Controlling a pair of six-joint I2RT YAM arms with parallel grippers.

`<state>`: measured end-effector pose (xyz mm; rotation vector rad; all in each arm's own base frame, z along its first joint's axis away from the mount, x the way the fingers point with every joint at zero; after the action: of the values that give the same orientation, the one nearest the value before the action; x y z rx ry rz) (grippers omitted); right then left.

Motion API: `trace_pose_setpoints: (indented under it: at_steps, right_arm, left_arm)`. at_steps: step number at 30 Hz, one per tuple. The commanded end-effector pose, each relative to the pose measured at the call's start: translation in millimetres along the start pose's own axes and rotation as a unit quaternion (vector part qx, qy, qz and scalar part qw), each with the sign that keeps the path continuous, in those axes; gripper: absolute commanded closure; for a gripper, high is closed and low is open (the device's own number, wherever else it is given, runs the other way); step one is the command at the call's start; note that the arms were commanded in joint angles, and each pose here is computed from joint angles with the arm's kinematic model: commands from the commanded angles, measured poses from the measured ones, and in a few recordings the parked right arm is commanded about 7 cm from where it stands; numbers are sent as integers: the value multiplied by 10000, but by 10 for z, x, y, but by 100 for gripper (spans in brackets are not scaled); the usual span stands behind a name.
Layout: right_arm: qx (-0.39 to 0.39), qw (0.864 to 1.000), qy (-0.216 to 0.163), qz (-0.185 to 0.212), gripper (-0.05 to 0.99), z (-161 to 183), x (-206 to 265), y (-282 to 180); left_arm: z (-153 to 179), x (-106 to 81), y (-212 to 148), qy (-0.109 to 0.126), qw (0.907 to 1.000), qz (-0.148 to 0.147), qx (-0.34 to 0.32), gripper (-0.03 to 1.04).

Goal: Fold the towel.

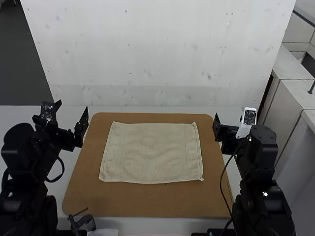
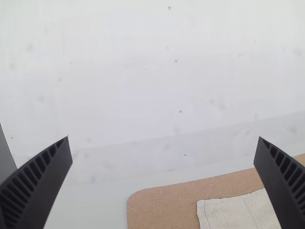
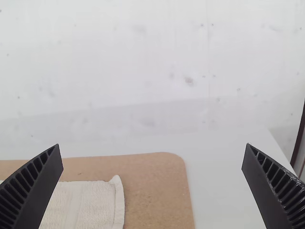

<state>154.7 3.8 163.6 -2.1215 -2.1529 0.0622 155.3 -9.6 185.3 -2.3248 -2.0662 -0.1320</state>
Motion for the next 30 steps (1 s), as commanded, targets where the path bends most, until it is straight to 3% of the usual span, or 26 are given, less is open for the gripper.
trace_pose_setpoints:
  at_steps: [1, 3, 4, 10, 13, 16, 20, 24, 27, 29, 30]
  right_arm:
    - [-136, 9998, -8, -117, -3, -102, 34, -34]
    - [-136, 9998, -8, -117, -3, -103, 34, -32]
    - [-129, 9999, 0, -102, -3, -101, 30, -31]
    - [-160, 9998, 0, -103, -3, -109, 32, -36]
    - [-196, 9997, 0, -129, -3, -165, 39, -59]
    - [-125, 9998, -3, -170, -3, -282, 55, -87]
    - [301, 9995, -12, -107, -3, -365, 57, 9]
    - [835, 9965, 18, -48, -3, -375, 60, 153]
    - [1157, 9933, 49, -53, -3, -400, 73, 289]
    - [1414, 9899, 69, -23, -3, -398, 79, 424]
    - [1597, 9871, 65, -31, -3, -385, 90, 496]
  left_arm:
    - [-15, -26, -4, -25, 9999, 144, -72, 2]
    - [-9, -104, -5, 33, 9981, 604, -80, 2]
    - [-10, -117, -7, 33, 9976, 688, -86, 2]
    - [-5, -108, -5, -5, 9980, 627, -79, 2]
    - [-64, -95, -13, -350, 9975, 577, -227, 5]
    - [-202, -86, -39, -398, 9967, 565, -426, 8]
    - [-277, -83, -8, -573, 9964, 622, -117, 8]
    - [-305, -17, 63, -589, 9977, 283, 176, 8]
    - [-365, -3, 126, -573, 9967, 278, 501, 8]
    - [-437, -6, 225, -293, 9953, 429, 815, 8]
    - [-444, -1, 267, -336, 9925, 452, 1086, 8]
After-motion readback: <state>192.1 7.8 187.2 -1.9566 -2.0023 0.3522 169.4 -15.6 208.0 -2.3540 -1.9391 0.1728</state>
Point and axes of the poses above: each hand's point on the last joint's axis, 136 mm out from that joint toward the fingers, its own y axis out along the fingers, its own x axis along the line the jaws close on, z = x × y, the point moved 9 cm from there along -y, back along the fingers, and after that the axes turned 2 degrees about -y, right-handed, at the moved point
